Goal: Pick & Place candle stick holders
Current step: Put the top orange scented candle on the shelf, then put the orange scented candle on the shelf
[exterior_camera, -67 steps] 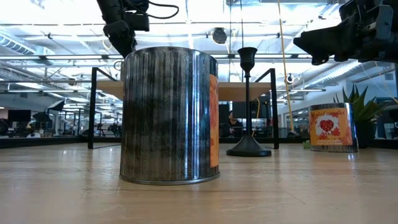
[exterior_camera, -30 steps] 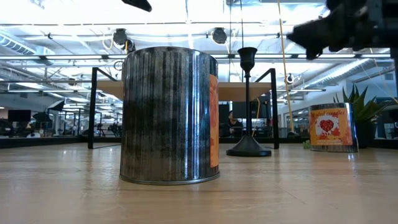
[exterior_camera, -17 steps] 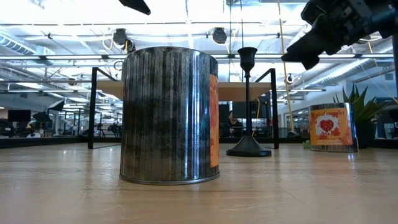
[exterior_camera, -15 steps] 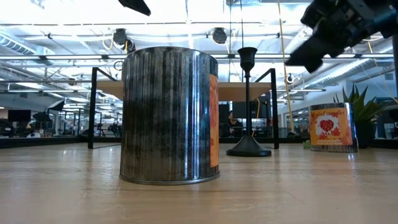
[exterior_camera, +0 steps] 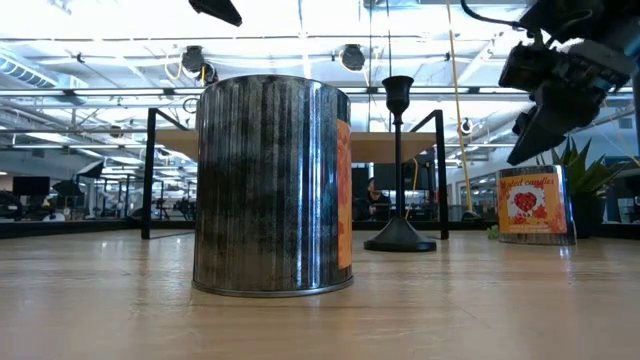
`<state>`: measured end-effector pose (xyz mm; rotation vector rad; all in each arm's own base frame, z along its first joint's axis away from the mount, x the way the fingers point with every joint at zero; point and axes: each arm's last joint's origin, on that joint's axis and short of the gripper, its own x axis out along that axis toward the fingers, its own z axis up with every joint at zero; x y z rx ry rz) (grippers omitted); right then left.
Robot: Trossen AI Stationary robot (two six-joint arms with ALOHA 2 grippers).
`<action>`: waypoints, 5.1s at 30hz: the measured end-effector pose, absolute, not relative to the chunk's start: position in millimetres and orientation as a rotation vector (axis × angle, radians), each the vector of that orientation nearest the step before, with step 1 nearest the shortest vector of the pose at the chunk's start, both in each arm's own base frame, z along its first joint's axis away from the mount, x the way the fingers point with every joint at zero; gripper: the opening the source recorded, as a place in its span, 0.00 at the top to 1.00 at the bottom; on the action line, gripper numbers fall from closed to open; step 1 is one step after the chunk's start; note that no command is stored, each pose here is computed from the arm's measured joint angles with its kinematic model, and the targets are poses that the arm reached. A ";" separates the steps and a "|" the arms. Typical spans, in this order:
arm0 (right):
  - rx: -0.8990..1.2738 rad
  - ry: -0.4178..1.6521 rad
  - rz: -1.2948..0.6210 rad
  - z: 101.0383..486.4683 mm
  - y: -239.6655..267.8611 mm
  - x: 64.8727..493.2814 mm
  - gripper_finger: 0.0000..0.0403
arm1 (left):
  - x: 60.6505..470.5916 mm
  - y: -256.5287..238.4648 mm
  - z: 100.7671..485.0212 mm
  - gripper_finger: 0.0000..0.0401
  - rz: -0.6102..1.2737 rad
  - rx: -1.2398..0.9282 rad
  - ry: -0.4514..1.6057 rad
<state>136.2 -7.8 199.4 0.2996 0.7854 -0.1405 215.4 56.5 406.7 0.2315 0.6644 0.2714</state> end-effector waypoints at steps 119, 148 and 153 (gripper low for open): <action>-0.220 0.623 -0.033 321.8 -150.2 367.6 0.94 | 215.3 56.6 400.1 0.74 0.292 0.155 0.688; -0.299 0.659 -0.101 345.5 -124.7 352.2 0.71 | 214.1 56.3 398.5 0.74 0.305 0.109 0.702; -0.189 0.755 -0.167 342.9 -111.4 336.0 0.70 | 211.4 55.5 395.1 0.74 0.299 0.104 0.747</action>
